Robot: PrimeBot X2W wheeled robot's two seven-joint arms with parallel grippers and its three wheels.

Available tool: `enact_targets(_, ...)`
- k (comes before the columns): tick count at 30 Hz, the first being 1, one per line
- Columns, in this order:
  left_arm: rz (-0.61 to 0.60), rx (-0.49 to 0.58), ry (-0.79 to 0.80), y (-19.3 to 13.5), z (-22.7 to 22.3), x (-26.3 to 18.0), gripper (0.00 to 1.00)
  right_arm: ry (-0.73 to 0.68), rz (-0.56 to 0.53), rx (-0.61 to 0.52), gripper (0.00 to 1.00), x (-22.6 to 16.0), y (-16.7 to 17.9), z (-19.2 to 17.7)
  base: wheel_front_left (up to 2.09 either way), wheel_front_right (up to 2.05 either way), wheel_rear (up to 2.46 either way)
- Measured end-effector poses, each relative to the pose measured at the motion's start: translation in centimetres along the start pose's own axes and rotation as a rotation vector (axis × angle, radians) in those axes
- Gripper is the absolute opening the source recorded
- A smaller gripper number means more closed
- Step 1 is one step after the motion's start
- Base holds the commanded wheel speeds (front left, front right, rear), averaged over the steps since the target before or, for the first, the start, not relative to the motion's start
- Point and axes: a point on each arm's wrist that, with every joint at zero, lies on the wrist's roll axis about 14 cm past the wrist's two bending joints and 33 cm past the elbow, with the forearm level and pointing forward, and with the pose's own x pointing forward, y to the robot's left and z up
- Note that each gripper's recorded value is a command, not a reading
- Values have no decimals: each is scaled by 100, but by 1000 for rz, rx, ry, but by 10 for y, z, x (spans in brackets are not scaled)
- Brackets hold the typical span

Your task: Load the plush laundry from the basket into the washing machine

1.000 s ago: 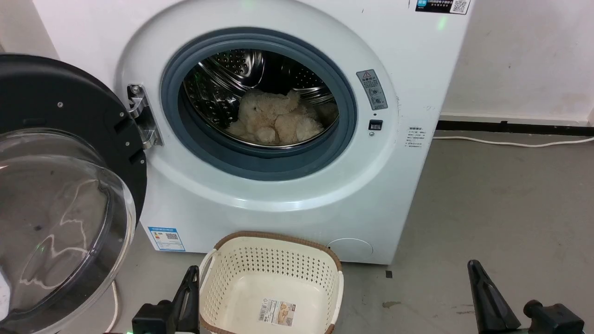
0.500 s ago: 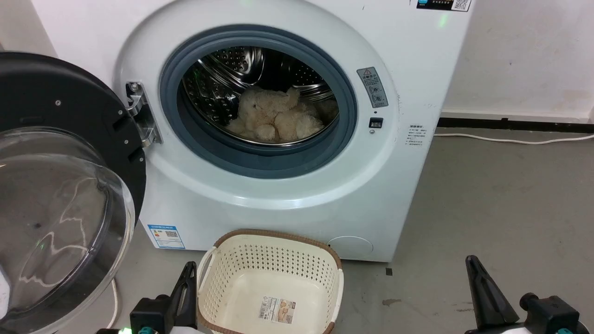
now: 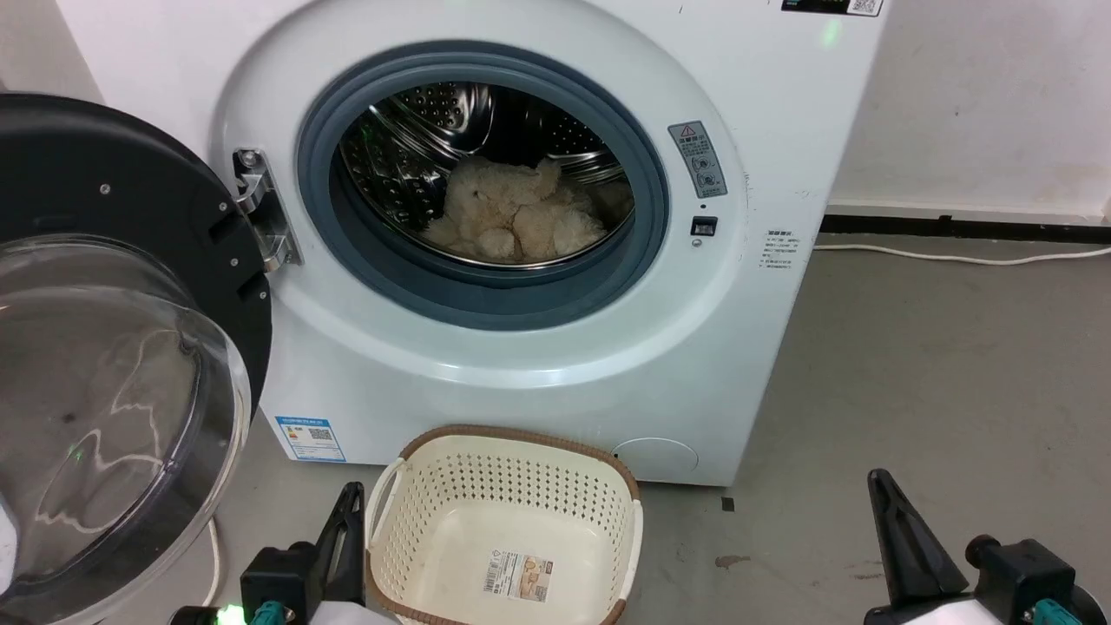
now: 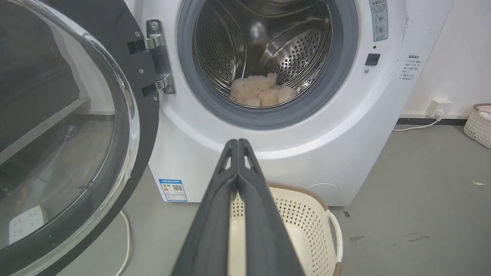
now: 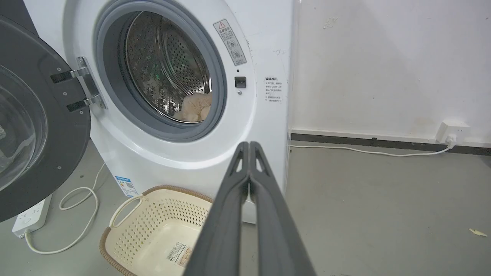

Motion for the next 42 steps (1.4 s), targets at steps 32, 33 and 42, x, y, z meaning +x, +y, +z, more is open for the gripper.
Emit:
enact_targets(32,6,18,14,3,7,11,0,50,6,-55,0,12,-1,-3,0,0,0)
enact_targets(33,8,17,19,4,7,12,0,54,6,-57,0,12,-1,-4,0,0,0)
enact_targets(42,13,20,28,6,7,14,0,63,7,-72,0,16,-1,-3,0,0,0)
